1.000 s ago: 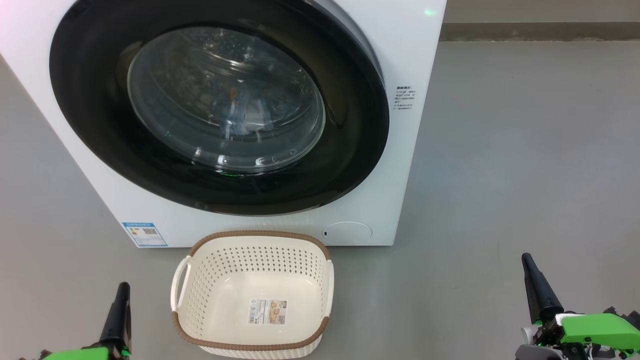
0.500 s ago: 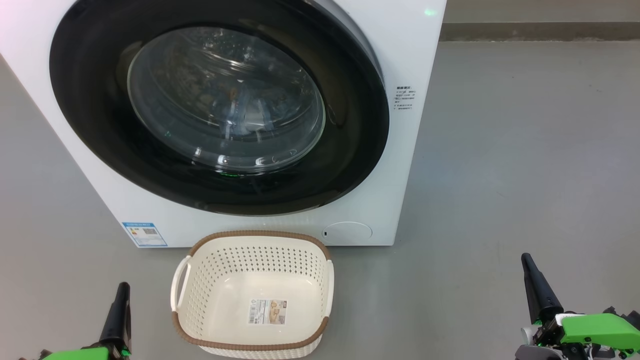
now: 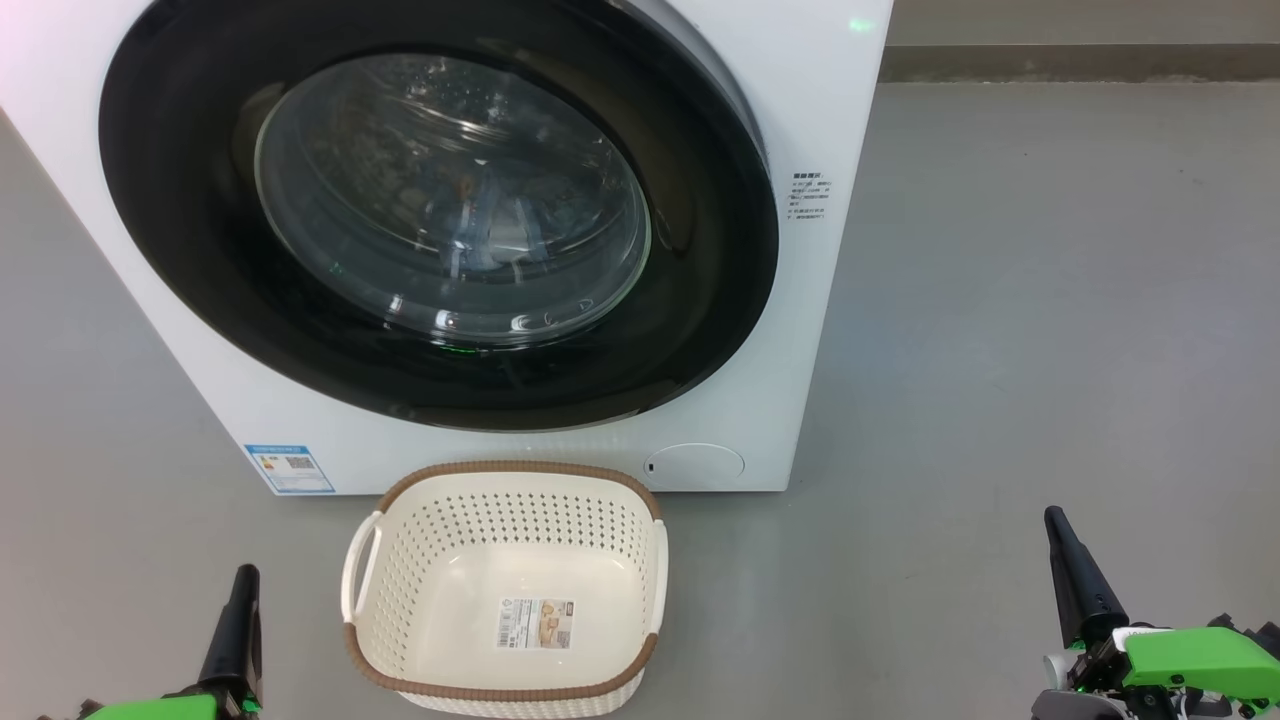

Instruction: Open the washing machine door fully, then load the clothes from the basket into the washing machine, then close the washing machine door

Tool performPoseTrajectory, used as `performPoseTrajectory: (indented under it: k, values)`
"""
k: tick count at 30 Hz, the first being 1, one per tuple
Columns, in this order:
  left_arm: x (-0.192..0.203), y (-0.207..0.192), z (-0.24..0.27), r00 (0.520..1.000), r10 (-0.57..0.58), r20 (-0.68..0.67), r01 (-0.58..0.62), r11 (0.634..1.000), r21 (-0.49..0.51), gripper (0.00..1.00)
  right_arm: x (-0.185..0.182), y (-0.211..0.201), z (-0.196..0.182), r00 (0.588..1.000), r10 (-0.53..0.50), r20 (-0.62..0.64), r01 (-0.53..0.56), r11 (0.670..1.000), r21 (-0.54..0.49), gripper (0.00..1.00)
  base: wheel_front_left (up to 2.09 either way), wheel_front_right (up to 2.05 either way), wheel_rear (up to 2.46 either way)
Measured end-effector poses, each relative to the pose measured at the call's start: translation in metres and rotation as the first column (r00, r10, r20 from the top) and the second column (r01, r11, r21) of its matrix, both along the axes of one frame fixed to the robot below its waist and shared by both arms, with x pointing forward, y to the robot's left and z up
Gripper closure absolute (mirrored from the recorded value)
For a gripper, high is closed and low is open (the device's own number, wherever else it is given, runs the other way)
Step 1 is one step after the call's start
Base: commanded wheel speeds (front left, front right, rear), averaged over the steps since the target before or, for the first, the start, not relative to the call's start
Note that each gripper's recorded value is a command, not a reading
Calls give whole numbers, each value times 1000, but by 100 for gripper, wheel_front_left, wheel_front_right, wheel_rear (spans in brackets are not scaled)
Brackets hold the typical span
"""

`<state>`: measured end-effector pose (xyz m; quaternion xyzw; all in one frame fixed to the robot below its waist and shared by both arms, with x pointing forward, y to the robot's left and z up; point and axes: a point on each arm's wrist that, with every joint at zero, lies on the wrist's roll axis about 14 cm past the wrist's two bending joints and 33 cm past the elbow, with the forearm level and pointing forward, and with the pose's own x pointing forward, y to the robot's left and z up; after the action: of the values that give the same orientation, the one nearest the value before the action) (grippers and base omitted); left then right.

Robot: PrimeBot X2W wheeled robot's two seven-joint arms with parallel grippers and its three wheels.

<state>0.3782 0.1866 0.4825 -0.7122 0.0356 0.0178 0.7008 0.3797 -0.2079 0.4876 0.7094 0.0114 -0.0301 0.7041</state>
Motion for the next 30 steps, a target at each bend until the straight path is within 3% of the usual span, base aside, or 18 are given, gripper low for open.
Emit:
performPoseTrajectory:
  k: [30]
  values:
    - [0, 0, 0, 1000, 1, 0, -1, 1000, -1, 100, 0, -2, 0, 1000, -7, 0, 7, 1000, 1, 100, 0, 0, 0]
